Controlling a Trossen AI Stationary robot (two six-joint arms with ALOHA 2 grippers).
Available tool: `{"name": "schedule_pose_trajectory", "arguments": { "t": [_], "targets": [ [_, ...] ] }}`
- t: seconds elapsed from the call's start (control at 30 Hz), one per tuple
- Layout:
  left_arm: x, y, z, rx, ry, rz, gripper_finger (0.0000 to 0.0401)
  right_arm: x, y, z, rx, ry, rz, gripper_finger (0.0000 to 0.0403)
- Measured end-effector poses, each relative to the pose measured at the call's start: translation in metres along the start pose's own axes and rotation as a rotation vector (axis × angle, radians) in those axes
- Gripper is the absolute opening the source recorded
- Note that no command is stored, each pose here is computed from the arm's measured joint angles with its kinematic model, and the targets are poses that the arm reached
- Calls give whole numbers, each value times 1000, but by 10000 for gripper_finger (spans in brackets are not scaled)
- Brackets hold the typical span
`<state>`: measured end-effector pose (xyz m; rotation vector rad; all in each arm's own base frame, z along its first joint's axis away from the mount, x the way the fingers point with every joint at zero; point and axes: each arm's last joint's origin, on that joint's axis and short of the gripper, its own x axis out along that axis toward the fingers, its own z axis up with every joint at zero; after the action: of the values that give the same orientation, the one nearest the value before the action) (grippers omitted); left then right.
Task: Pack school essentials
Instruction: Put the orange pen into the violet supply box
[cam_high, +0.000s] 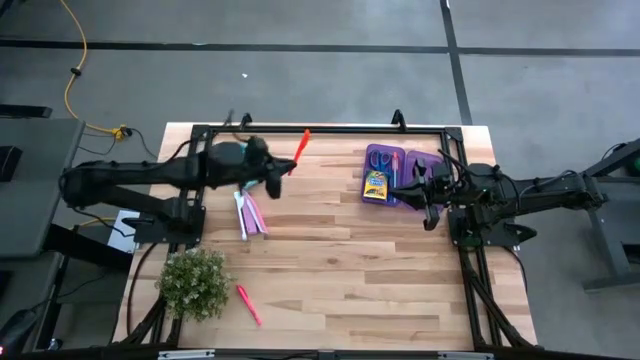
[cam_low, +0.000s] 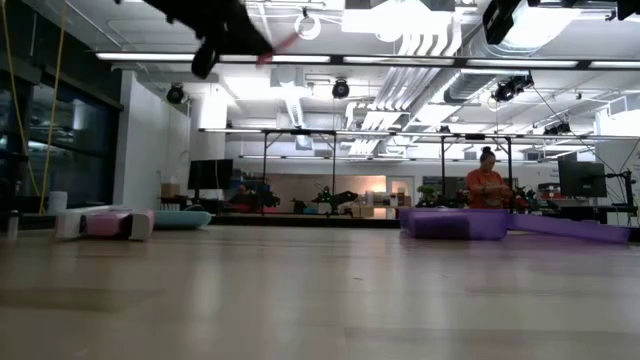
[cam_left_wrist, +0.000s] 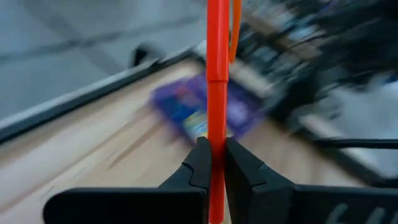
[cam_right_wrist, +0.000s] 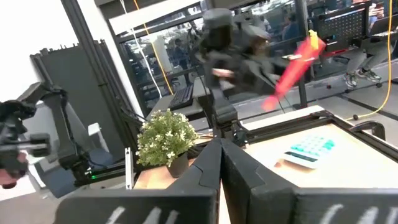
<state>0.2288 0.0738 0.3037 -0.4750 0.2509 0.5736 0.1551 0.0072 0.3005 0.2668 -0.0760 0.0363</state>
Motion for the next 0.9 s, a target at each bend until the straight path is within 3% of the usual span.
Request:
{"name": "schedule_pose_trajectory", "arguments": {
  "t": [0.3, 0.53, 0.9],
  "targets": [
    [-39, -23, -23, 38, -195, -260, 6, 9, 0, -2, 9, -6, 8, 0],
    [-44, -31, -25, 46, -202, -321, 6, 26, -1, -8, 34, -14, 33, 0],
    [-41, -36, -27, 29, -157, -423, 6, 59, 3, 2, 102, -145, 73, 0]
  ]
}}
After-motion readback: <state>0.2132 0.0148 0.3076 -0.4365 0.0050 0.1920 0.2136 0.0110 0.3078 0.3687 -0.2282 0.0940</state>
